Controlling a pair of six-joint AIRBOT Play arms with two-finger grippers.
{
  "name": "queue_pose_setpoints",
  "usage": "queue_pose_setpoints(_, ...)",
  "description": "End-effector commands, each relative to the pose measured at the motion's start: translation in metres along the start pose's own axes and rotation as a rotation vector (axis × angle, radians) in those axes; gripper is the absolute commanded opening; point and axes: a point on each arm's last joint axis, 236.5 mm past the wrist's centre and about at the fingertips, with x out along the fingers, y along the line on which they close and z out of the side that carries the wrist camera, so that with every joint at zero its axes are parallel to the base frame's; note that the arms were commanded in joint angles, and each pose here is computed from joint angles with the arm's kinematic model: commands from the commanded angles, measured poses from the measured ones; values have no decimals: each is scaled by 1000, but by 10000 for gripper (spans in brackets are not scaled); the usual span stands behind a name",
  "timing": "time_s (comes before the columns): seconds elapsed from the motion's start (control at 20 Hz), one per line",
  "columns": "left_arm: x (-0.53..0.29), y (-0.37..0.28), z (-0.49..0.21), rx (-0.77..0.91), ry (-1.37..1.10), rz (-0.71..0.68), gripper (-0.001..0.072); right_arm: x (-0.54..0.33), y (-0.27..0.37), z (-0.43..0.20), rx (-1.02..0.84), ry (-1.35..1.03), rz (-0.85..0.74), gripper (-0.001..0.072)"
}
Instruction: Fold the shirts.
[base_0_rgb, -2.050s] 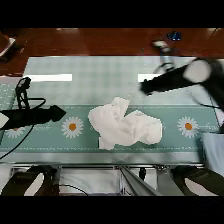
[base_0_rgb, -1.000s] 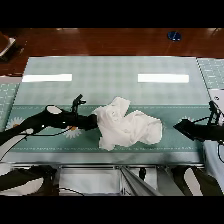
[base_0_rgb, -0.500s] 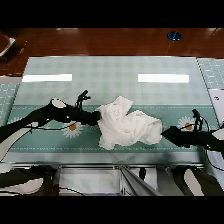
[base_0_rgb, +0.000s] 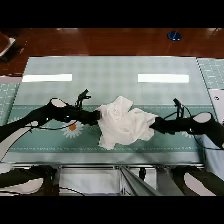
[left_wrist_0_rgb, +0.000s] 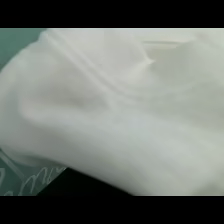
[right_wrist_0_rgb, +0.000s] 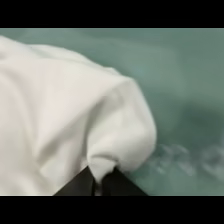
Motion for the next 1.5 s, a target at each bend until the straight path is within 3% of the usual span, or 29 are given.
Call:
queue_pose_setpoints(0.0, -32, -16, 29, 20, -72, -49, 18, -26, 68, 47, -182, -45, 88, 36)
queue_pose_setpoints(0.15, -122, -61, 96, 121, -304, -110, 18, -124, 147, 133, -387, -301, 36, 36)
queue_pose_setpoints(0.3, -243, -120, 145, 212, -585, -137, 18, -256, 236, 172, -593, -610, -11, 36)
queue_pose_setpoints(0.6, -441, -263, 110, 594, -999, -74, 17, -447, 323, 90, -855, -1018, -86, 36)
queue_pose_setpoints(0.75, -487, -306, 58, 732, -1160, 29, 17, -487, 313, 32, -884, -1111, -157, 36)
queue_pose_setpoints(0.95, -522, -305, -1, 760, -1349, 373, 17, -513, 282, -28, -851, -1164, -258, 36)
queue_pose_setpoints(1.1, -534, -312, -46, 791, -1450, 551, 17, -509, 250, -53, -772, -1138, -308, 36)
queue_pose_setpoints(1.25, -540, -306, -68, 774, -1478, 616, 17, -464, 206, -63, -677, -954, -355, 37)
queue_pose_setpoints(1.45, -500, -256, -23, 659, -1303, 528, 17, -374, 150, -55, -553, -678, -361, 36)
